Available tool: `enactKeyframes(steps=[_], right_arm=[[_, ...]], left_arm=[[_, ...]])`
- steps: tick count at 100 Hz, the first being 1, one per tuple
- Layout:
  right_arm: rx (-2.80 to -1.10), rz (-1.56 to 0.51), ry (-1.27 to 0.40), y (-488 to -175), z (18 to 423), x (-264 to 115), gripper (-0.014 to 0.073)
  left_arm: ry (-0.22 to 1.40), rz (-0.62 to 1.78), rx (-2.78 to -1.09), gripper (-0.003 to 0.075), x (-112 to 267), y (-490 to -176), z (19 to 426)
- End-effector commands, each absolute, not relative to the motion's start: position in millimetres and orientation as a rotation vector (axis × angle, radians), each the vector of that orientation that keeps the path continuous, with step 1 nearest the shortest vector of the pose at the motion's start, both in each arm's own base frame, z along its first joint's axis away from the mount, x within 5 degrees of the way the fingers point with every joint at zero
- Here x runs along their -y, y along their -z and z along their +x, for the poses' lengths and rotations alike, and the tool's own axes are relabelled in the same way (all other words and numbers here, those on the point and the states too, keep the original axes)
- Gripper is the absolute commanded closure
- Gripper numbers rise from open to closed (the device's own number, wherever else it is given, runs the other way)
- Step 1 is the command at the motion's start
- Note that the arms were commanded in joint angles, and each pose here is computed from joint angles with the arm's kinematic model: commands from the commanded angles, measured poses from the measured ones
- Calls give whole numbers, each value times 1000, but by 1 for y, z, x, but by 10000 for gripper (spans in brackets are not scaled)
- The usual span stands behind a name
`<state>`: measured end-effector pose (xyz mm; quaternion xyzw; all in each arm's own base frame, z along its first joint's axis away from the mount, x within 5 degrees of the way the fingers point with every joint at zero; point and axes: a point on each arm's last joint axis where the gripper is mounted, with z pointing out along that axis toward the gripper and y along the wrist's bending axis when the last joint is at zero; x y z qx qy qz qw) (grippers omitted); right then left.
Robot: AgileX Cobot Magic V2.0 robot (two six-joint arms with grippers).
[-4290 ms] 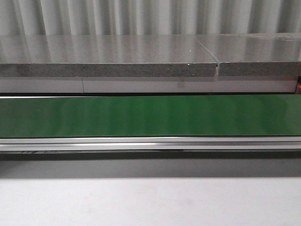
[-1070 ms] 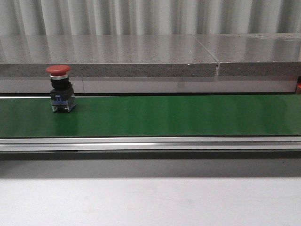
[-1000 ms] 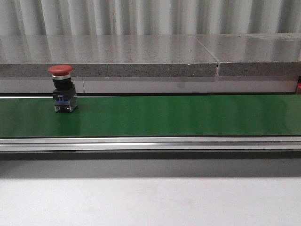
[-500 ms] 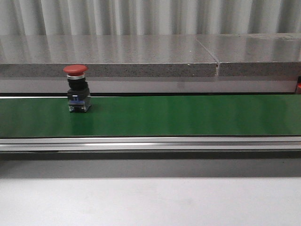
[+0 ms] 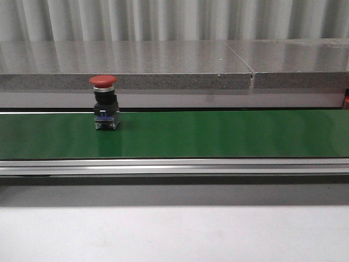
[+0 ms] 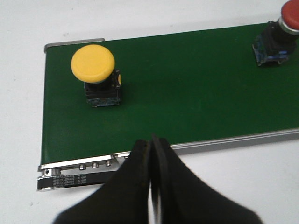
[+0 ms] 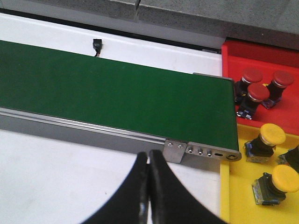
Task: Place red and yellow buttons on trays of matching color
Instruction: 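Set the yellow button on the belt behind the red one, withdraw left gripper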
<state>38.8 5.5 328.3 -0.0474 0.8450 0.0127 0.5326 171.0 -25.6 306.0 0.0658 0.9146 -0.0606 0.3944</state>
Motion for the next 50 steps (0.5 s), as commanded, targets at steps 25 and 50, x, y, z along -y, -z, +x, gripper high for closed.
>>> enactKeyframes(steps=[25,50], right_arm=[[-1932,-115,-23,-340,41,-5,663],[-1932,-115,-23,-340,41,-5,663]], left_arm=[[208,205,-2108,740,29,-309,124],[230,190,-2001,740,25,-307,97]])
